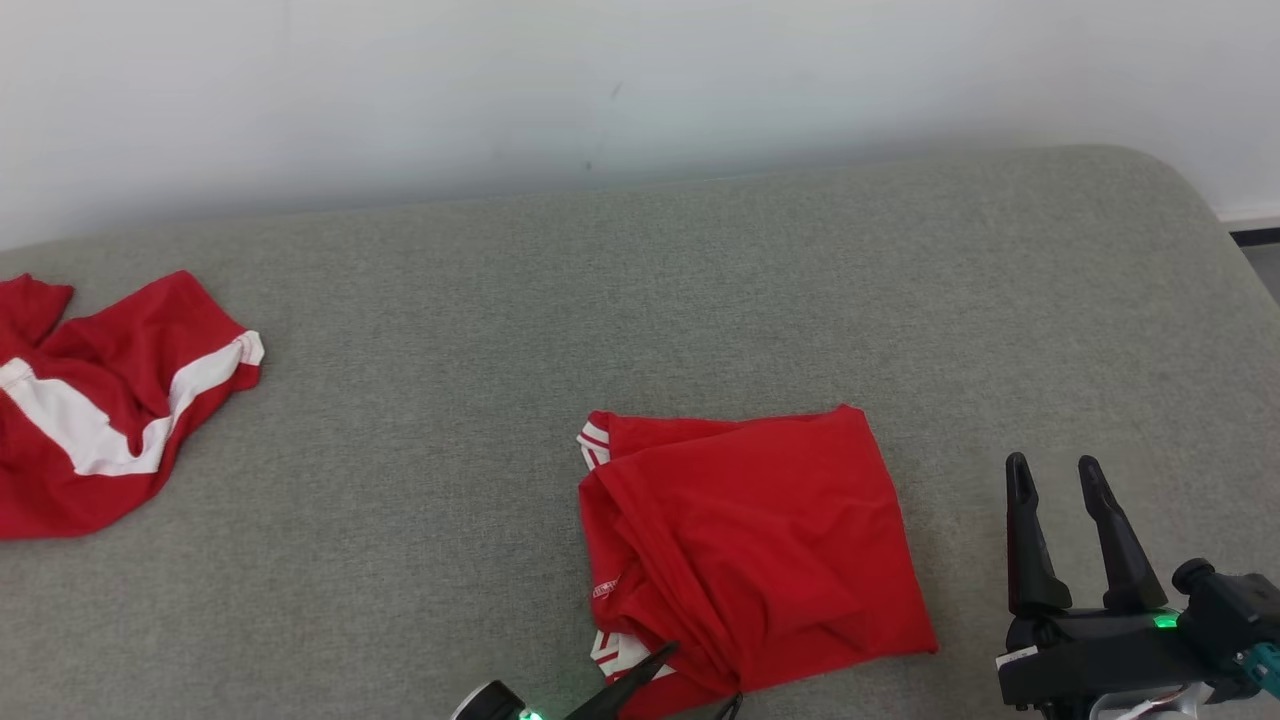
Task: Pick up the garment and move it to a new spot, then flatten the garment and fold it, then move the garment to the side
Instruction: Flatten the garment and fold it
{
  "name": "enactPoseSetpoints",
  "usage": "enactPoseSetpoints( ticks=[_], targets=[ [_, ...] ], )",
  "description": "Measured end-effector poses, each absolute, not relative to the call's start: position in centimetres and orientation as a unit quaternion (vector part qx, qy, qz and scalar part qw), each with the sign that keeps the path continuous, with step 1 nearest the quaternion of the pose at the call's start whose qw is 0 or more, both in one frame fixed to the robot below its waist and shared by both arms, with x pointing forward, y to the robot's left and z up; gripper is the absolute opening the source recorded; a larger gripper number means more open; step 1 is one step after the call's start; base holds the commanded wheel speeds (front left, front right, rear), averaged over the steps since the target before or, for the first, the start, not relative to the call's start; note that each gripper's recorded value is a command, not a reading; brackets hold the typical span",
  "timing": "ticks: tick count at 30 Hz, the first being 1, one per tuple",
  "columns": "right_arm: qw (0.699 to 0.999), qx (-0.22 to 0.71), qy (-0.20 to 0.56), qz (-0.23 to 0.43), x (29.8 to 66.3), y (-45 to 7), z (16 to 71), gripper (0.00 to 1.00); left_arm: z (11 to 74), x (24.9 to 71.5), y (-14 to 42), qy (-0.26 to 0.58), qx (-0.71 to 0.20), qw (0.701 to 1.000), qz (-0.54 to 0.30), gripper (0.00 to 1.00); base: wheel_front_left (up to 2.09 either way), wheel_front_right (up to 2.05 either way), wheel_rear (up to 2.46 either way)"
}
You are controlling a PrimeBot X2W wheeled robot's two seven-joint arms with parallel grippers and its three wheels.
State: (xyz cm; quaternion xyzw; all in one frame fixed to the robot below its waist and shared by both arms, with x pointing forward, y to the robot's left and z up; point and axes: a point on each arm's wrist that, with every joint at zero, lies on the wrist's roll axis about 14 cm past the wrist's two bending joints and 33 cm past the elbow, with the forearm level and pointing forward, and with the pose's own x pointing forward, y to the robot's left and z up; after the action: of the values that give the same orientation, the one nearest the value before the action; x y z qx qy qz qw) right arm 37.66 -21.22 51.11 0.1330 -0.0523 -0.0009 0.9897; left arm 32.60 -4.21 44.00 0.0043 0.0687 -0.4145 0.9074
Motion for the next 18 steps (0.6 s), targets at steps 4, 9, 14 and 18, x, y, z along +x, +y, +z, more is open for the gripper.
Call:
enactPoseSetpoints(
  ticks=[4, 9, 14, 18],
  targets=[
    [0.99, 0.131, -0.051, -0.019, 37.2, -22.4, 50.9, 1.0, 42.6, 32.2, -5.4, 0.089, 0.012, 0.893, -0.442, 1.0, 0.0, 0.0, 0.0],
    [0.99, 0.129, -0.047, -0.033, 36.9, -23.2, 50.6, 1.0, 41.3, 31.7, -6.4, 0.109, 0.02, 0.878, -0.466, 1.0, 0.0, 0.0, 0.0],
    [0.99, 0.127, -0.047, -0.037, 36.9, -23.5, 50.6, 1.0, 40.3, 32.2, -6.6, 0.125, 0.03, 0.875, -0.467, 1.0, 0.0, 0.0, 0.0],
    [0.99, 0.126, -0.048, -0.034, 37.0, -23.3, 50.7, 1.0, 40.1, 32.5, -6.6, 0.131, 0.031, 0.877, -0.462, 0.0, 0.0, 0.0, 0.0]
  ],
)
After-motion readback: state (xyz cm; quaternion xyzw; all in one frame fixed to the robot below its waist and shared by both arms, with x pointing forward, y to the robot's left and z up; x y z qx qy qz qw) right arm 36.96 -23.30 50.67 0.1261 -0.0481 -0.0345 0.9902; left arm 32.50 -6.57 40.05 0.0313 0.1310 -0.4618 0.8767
